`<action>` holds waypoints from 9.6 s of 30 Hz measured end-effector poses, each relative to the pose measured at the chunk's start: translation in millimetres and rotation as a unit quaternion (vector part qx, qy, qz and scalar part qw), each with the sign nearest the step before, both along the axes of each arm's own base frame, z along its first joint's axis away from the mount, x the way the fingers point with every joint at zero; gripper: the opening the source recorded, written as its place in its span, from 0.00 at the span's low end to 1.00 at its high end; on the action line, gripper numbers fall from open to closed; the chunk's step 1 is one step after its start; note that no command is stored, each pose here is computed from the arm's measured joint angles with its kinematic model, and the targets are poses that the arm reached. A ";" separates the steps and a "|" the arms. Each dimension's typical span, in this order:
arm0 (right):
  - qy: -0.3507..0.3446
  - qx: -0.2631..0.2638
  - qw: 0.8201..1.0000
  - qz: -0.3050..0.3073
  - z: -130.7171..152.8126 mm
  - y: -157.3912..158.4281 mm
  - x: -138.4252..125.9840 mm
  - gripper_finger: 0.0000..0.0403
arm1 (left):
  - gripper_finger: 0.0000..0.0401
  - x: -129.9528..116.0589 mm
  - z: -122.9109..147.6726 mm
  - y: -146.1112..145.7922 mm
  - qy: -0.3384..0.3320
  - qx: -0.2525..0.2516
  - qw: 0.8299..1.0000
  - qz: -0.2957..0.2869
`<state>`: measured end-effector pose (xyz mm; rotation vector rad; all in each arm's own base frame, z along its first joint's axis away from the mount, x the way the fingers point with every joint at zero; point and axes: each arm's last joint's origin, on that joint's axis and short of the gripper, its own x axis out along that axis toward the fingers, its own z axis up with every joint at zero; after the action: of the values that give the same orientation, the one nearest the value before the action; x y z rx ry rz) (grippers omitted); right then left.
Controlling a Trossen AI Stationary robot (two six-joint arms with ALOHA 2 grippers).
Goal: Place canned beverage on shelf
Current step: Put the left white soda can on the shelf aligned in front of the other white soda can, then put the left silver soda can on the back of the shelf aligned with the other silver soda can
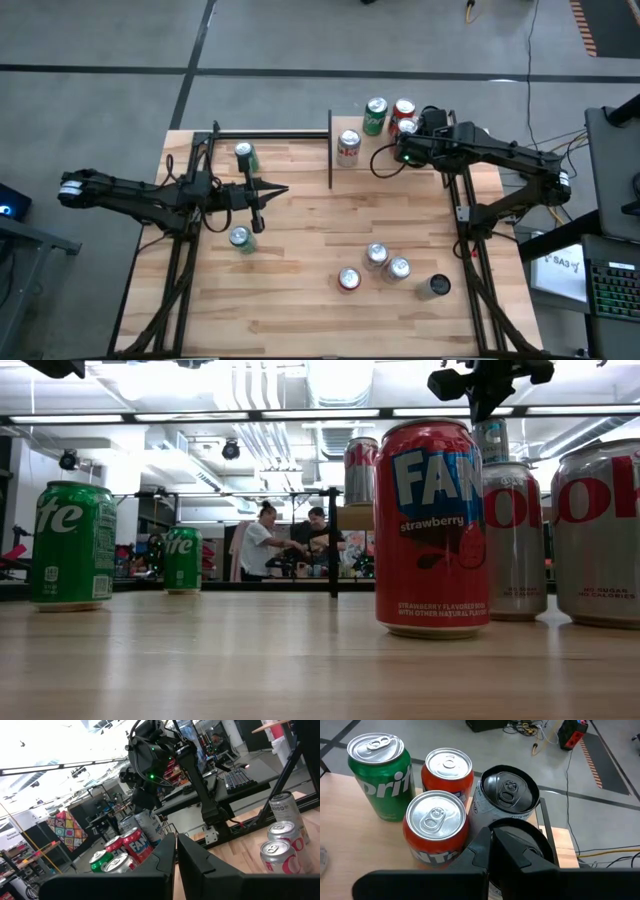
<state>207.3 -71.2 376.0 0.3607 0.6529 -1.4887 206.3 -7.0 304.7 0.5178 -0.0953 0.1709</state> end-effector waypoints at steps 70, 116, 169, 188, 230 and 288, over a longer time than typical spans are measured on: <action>-0.013 -0.042 0.997 0.055 13.5 15.3 -2.7 0.03 | 0.00 0.0 0.0 0.0 0.000 0.000 1.000 0.000; -0.214 -0.087 0.525 0.819 -29.3 233.3 32.5 0.03 | 0.00 5.6 -11.2 -4.3 -0.002 -0.304 0.951 -0.051; 0.082 0.093 0.769 0.628 -94.6 194.3 50.4 0.07 | 0.00 51.3 -57.0 -56.5 0.050 -0.282 0.948 -0.138; 0.112 0.183 0.811 0.544 -87.2 197.4 52.5 0.84 | 0.00 52.6 -53.8 -53.2 0.034 -0.242 0.966 -0.082; 0.233 0.217 0.786 0.530 -142.5 166.5 97.9 0.71 | 0.01 52.8 -53.7 -51.1 0.029 -0.239 0.969 -0.061; 0.050 -0.058 0.817 0.571 -87.7 134.2 155.2 0.76 | 0.71 108.9 -115.9 -50.6 0.124 -0.132 0.968 0.174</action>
<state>362.4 63.0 288.3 -0.2190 0.6648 -0.3717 315.2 -57.6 188.8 0.2827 0.2622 0.4548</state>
